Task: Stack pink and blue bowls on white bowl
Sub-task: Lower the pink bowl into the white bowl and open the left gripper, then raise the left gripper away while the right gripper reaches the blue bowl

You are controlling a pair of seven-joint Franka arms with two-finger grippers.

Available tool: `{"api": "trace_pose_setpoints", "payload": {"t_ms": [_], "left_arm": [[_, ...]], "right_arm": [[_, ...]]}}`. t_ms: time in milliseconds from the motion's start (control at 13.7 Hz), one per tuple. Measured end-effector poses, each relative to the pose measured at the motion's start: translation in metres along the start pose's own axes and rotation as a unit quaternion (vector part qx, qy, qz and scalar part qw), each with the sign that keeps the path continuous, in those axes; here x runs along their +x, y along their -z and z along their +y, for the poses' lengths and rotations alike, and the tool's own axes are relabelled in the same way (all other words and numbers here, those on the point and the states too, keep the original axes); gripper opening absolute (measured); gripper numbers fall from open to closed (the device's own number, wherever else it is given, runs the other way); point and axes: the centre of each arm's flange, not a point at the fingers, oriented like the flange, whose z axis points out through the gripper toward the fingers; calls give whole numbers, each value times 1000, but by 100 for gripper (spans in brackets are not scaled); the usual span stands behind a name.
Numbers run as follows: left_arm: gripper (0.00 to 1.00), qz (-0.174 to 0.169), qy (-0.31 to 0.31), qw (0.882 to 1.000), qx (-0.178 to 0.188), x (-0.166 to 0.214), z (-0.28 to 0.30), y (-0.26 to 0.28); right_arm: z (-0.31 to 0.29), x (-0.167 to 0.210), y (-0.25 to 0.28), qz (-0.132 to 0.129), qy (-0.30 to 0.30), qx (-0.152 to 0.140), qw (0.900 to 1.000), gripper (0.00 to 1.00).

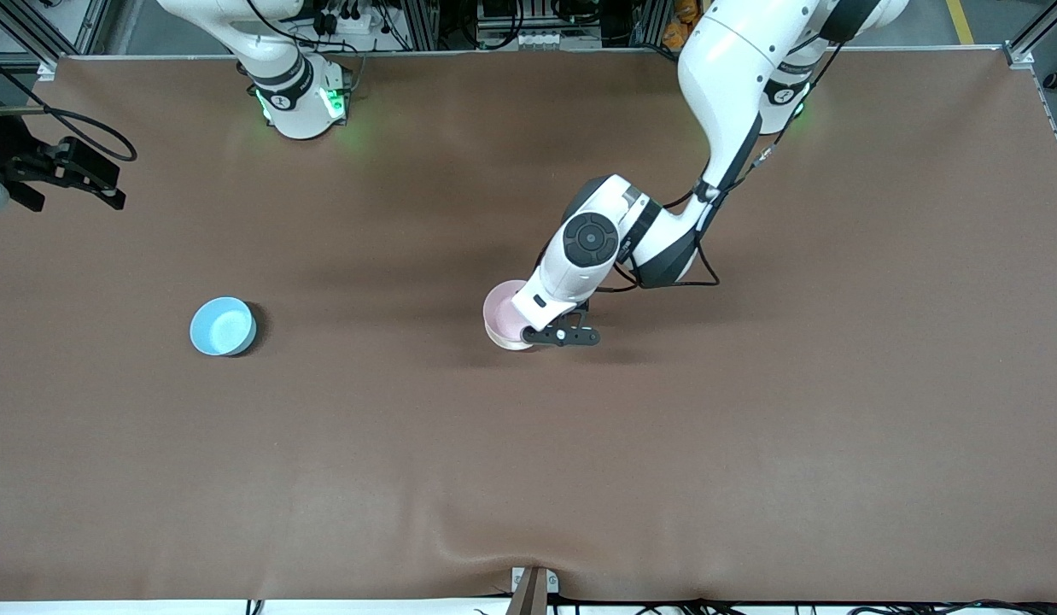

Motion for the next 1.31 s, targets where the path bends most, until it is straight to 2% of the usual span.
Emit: {"api": "trace_pose_setpoints", "payload": {"t_ms": [292,365,584,730,876,1022,1168,1314], "left_arm": [[4,2,2,1000,-2,4,0,-13],[10,2,2,1000,-3,5,0,-13],[40,6,4,1000,-6,7,2,-10],[59,22,6,1000,-15,16,4,9],[81,53,19,998,-27,37,-6,62],[100,81,59,995,-24,73,-60,142],[100,98,96,990,-7,101,-139,212],[100,108,118,987,13,118,-211,251]], "right_arm": [[0,0,0,0,0,0,1000,100],[0,0,0,0,0,0,1000,100],[0,0,0,0,0,0,1000,100],[0,0,0,0,0,0,1000,100],[0,0,0,0,0,0,1000,100],[0,0,0,0,0,0,1000,100],[1,1,-1,-1,0,0,1000,100],[4,5,-8,-7,-3,-1,1000,100]]}}
